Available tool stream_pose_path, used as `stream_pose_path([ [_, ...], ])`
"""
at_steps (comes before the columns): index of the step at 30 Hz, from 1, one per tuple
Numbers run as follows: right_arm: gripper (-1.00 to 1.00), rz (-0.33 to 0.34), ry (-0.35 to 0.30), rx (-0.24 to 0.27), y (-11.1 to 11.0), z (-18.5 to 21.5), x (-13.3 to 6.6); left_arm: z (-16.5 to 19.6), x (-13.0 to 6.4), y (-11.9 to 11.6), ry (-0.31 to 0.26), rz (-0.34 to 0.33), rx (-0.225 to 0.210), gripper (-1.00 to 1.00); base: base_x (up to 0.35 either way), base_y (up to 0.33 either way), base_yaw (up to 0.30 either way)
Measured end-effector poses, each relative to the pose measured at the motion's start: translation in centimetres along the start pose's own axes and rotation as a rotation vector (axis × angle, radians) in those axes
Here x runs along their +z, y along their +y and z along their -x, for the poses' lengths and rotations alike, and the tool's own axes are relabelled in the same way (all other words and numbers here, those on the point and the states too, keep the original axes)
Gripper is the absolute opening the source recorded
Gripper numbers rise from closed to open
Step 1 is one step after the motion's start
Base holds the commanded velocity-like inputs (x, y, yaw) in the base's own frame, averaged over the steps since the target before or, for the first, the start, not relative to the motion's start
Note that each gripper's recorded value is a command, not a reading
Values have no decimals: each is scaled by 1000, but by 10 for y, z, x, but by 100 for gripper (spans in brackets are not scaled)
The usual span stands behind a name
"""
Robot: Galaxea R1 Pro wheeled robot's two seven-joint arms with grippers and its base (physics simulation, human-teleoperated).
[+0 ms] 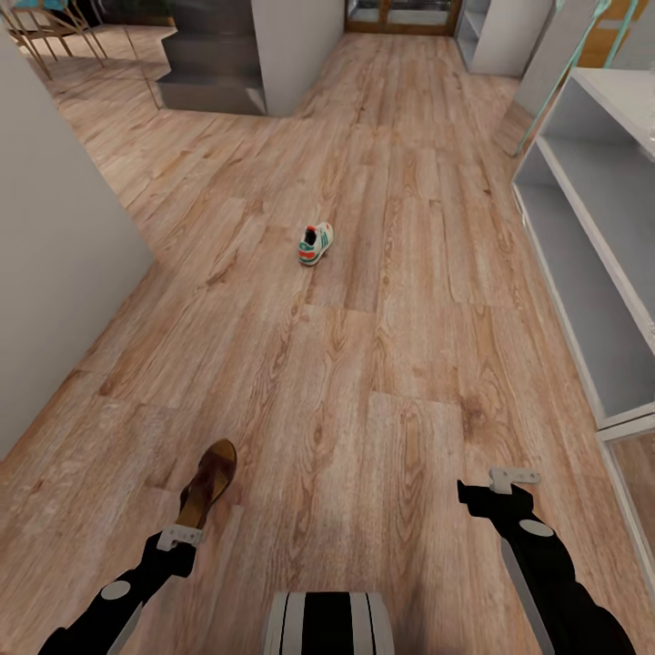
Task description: Pick up the two gym shoes and the two sandals from the corridor floor and place them onto the hallstand (shoe rack) in the corridor, making sure they are on the rack and not on the floor. Arrange them so the two gym shoes are next to each other and the two sandals are next to each other.
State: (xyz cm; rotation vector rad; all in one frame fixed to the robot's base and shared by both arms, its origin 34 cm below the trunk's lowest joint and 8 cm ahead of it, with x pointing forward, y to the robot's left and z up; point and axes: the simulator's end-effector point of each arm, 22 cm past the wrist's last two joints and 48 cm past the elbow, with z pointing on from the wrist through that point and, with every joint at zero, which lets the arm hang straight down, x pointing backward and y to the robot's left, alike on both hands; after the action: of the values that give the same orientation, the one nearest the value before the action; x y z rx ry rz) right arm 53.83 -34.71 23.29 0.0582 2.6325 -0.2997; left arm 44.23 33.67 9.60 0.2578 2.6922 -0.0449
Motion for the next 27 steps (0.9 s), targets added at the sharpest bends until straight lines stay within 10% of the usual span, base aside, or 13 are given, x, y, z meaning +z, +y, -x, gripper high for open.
stream_pose_path([
  [7,100,1,-29,8,-1,13,-8,13,-6,1,-25,6,-7,-100,0,0,0],
  [8,100,-4,-55,11,-1,16,-7,13,-8,7,-40,27,-91,-100,0,0,0],
  [10,100,-7,-75,12,-3,17,-7,20,-11,14,-59,39,-122,-100,0,0,0],
  [27,100,-5,-157,30,-5,-15,1,39,-37,35,-176,122,-156,-100,0,0,0],
])
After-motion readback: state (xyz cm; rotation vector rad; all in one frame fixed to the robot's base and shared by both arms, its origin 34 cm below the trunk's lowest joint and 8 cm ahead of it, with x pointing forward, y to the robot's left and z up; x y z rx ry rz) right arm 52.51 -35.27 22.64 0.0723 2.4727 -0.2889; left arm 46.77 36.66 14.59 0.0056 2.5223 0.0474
